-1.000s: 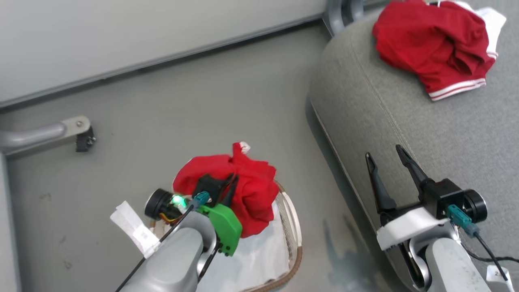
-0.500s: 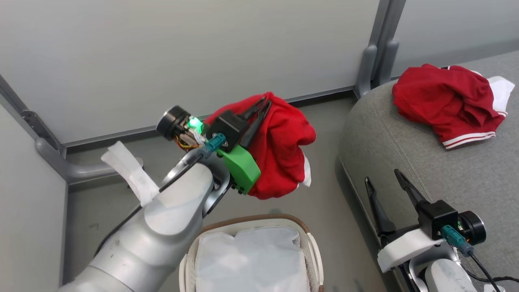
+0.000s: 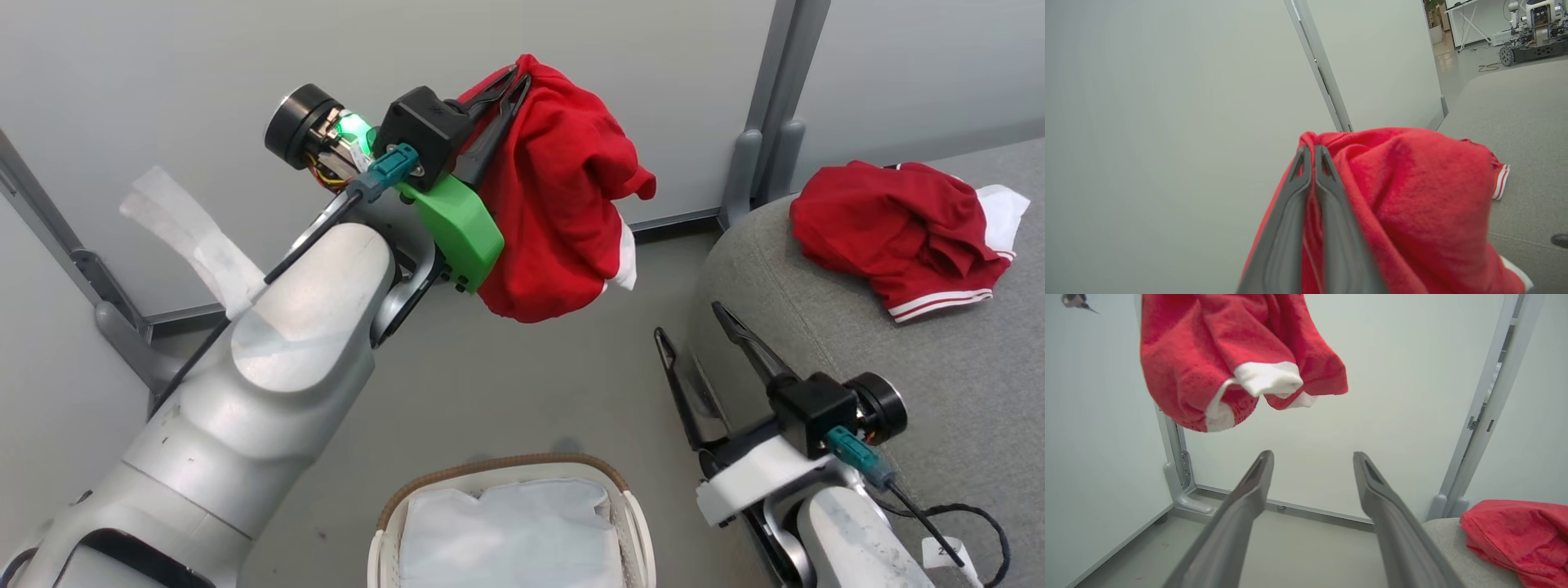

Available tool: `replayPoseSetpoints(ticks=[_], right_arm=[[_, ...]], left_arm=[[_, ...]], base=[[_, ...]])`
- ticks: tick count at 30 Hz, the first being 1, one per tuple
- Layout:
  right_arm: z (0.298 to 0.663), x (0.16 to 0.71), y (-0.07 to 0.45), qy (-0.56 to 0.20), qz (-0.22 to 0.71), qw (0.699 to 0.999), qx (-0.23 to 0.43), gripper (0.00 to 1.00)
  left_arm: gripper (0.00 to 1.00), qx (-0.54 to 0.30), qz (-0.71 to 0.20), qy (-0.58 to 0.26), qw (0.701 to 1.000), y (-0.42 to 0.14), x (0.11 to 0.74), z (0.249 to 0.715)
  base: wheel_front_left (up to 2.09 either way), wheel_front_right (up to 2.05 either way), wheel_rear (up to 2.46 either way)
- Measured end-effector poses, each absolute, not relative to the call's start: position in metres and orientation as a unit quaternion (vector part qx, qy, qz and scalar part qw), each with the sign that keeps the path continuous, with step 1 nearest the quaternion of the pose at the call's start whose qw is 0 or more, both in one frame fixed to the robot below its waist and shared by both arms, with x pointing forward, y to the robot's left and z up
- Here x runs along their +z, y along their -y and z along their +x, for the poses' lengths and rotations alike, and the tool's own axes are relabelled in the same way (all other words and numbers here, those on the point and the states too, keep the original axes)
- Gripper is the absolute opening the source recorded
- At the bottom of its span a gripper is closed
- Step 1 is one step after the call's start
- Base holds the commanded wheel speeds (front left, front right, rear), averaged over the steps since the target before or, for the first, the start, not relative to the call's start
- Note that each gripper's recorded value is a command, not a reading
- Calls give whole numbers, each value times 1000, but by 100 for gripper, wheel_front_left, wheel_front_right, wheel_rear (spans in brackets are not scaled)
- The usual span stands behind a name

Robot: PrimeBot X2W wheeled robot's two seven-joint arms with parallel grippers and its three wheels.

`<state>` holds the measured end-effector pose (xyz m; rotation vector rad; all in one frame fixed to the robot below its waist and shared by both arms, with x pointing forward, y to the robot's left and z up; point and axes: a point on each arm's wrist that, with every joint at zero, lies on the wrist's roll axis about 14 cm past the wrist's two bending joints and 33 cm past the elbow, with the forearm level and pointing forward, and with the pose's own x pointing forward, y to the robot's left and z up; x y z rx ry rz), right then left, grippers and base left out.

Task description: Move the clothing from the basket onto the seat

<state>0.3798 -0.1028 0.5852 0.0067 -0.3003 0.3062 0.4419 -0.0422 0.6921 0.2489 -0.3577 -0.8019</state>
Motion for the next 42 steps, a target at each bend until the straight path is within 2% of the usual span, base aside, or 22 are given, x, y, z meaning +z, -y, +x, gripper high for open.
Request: replayPoseSetpoints(ticks=[7, 21, 33, 34, 35, 37, 38, 39, 42], right_arm=[[382, 604, 67, 172, -2, 963, 206, 100], [411, 638, 36, 206, -49, 945, 249, 100], [426, 634, 12, 188, -76, 937, 283, 100], [428, 635, 11, 187, -76, 937, 285, 71], [429, 636, 9, 186, -75, 937, 287, 48], [430, 634, 6, 181, -75, 936, 291, 24], [431, 633, 5, 178, -75, 936, 293, 7], [432, 632, 4, 177, -75, 936, 294, 0], [433, 636, 3, 180, -72, 935, 296, 0]], left_arm=[[0, -395, 122, 175, 894, 45, 696, 436], [0, -400, 120, 170, 892, 44, 691, 431], [0, -405, 108, 175, 891, 46, 696, 426], [0, -406, 107, 176, 891, 47, 696, 426], [0, -406, 105, 176, 891, 47, 696, 425], [0, -406, 101, 175, 891, 46, 697, 425], [0, -405, 100, 175, 892, 45, 697, 425], [0, -405, 99, 176, 892, 45, 697, 425], [0, -402, 94, 173, 894, 42, 697, 426]], base=[[0, 0, 0], [0, 0, 0], [0, 0, 0], [0, 0, 0], [0, 0, 0], [0, 0, 0], [0, 0, 0], [0, 0, 0], [0, 0, 0]])
